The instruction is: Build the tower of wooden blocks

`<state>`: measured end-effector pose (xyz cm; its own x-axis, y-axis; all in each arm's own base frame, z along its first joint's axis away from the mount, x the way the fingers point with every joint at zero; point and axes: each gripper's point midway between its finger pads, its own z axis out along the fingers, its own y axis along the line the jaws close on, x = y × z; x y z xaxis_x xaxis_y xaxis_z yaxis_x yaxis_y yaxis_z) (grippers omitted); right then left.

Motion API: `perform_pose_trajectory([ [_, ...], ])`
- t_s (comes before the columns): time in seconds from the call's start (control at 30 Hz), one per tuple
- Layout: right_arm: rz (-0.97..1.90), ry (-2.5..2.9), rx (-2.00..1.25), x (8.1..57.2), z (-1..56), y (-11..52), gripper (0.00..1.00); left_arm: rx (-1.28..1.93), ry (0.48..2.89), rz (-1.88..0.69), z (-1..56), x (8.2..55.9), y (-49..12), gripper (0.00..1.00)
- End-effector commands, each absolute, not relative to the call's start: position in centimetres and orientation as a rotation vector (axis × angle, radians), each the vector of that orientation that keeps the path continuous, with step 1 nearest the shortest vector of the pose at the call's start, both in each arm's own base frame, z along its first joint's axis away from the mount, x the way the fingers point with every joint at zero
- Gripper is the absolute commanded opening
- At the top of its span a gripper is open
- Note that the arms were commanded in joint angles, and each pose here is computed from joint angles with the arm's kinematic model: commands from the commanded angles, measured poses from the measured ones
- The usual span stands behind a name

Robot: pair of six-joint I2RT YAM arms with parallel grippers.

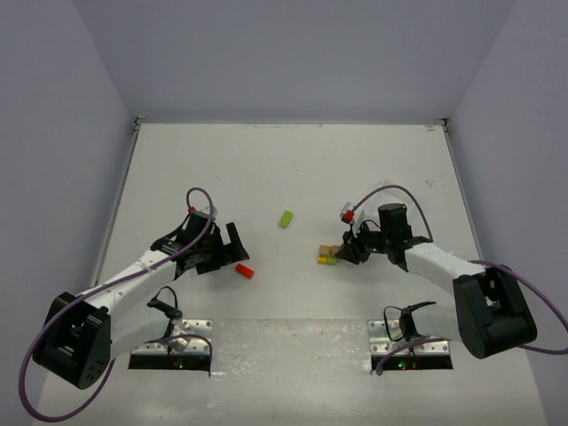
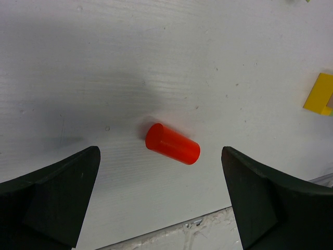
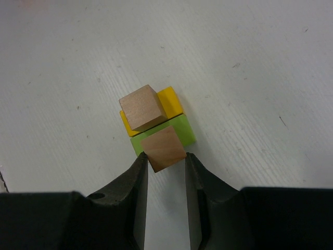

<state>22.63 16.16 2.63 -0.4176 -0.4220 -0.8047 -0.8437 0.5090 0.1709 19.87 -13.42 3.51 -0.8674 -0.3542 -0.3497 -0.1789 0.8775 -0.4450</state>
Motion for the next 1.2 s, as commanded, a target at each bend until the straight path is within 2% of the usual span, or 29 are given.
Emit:
perform_pose_trajectory([
  [0.0, 0.714, 1.970, -1.045, 23.68, 3.51, 16.63, 0.09, -0.348, 2.578, -0.602, 4.86, 20.93, -14.22, 1.00],
  [0.57, 0.713, 1.964, -1.080, 23.36, 3.22, 17.06, 0.12, -0.337, 2.577, -0.608, 4.87, 20.81, -14.26, 1.00],
  [1.17, 0.703, 1.968, -1.101, 22.98, 2.68, 17.09, 0.20, -0.333, 2.565, -0.612, 4.99, 21.27, -14.42, 1.00],
])
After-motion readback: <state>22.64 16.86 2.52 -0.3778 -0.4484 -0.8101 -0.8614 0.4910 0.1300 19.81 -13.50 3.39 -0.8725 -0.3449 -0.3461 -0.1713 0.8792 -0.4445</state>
